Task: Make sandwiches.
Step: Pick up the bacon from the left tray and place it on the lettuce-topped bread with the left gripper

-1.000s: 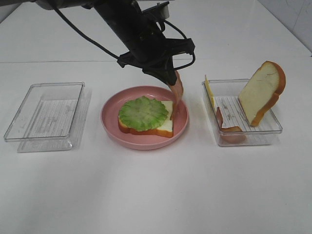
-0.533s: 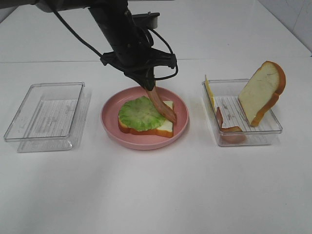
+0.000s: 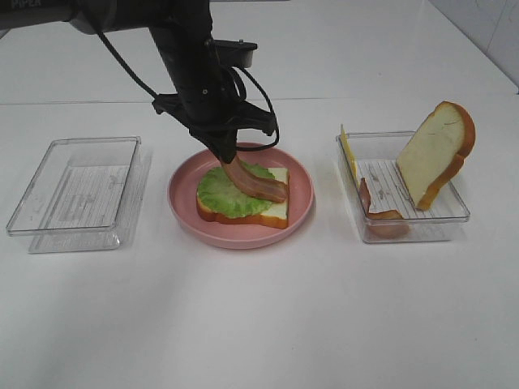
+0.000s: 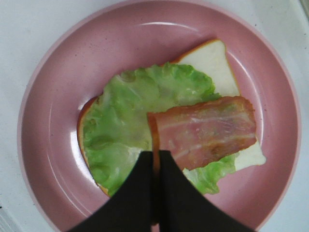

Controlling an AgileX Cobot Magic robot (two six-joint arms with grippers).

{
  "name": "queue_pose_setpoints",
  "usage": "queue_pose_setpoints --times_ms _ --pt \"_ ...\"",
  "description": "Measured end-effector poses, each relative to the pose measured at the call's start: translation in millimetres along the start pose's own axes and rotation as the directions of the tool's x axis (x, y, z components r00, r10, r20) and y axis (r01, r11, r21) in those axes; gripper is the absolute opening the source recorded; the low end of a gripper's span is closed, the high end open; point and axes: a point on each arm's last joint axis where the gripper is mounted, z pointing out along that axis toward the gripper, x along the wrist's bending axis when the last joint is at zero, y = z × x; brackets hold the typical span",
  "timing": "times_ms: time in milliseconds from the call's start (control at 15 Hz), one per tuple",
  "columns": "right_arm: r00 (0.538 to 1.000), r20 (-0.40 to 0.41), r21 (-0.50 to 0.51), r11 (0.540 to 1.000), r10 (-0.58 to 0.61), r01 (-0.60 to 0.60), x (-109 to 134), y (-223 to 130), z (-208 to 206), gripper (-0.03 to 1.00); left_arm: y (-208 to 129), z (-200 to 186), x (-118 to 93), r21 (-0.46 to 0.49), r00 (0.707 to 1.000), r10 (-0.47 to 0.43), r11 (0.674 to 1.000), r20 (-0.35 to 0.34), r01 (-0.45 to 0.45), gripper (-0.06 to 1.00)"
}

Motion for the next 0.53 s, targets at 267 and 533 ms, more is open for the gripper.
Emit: queue_pose_setpoints --times_ms 267,533 --pt "1.000 0.000 0.000 1.000 0.000 0.000 0.0 0.0 0.0 0.85 -0.5 2.9 2.3 0.007 1.000 0.012 1.000 -0.022 -0.011 0.00" --pt "1.000 0.000 0.000 1.000 0.000 0.000 0.0 0.0 0.0 0.85 -0.2 2.8 3.9 0.004 0.999 0.022 1.000 -0.039 -0.022 0.00"
